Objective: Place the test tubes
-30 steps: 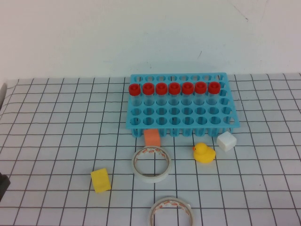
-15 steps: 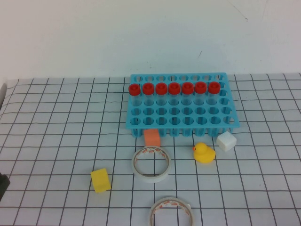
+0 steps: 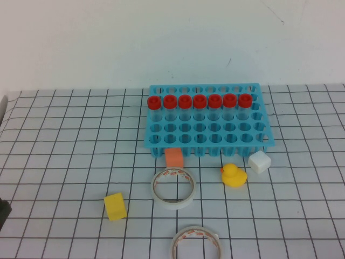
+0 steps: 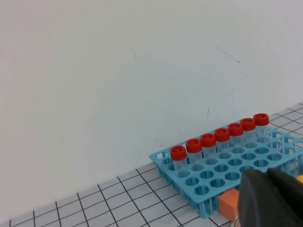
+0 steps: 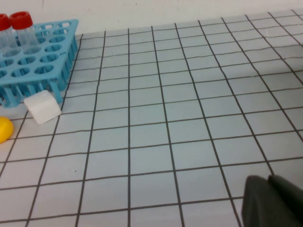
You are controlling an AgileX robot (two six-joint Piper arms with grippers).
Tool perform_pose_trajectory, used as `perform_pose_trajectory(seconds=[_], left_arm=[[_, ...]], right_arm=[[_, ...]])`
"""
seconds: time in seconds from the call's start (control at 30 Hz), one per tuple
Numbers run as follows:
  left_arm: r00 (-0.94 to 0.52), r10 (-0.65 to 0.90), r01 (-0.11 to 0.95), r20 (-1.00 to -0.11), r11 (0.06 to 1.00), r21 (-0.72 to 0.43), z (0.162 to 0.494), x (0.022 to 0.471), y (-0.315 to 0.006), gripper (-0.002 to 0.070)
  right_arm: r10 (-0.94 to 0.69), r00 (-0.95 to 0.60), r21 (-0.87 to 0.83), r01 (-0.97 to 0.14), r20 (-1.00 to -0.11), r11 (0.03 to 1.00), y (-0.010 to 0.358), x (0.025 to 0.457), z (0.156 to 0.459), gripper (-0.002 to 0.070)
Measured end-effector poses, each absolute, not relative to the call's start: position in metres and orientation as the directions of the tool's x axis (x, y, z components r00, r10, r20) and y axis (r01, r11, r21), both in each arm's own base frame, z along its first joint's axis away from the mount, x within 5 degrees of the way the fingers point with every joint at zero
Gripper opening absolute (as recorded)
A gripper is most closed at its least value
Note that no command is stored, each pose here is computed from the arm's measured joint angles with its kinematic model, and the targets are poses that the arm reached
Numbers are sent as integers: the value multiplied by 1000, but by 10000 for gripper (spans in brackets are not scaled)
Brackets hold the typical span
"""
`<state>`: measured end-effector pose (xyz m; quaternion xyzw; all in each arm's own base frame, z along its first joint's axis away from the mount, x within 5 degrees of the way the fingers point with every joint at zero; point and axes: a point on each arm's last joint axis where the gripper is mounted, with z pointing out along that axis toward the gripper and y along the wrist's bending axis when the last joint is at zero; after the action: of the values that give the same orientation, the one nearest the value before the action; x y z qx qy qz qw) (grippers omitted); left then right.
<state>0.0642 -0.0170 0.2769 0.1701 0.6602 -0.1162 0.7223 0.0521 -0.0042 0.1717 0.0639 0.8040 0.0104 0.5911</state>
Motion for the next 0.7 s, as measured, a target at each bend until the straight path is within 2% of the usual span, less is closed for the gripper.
perform_pose_trajectory(seconds=[0.43,0.57,0.7], left_arm=[[100,58,395,-993,914,93,276,64,-17,-1],[58,-57,395,-997,918,-30,267,66,-18,-1],[128,-139,363,-982,928,-84,252,68,-17,-1]], right_arm=[[116,-293,94,90,-949,991,-4,52,172,-1],[116,-293,94,90,-949,991,-4,52,172,-1],[116,-293,94,90,-949,991,-4,52,172,-1]])
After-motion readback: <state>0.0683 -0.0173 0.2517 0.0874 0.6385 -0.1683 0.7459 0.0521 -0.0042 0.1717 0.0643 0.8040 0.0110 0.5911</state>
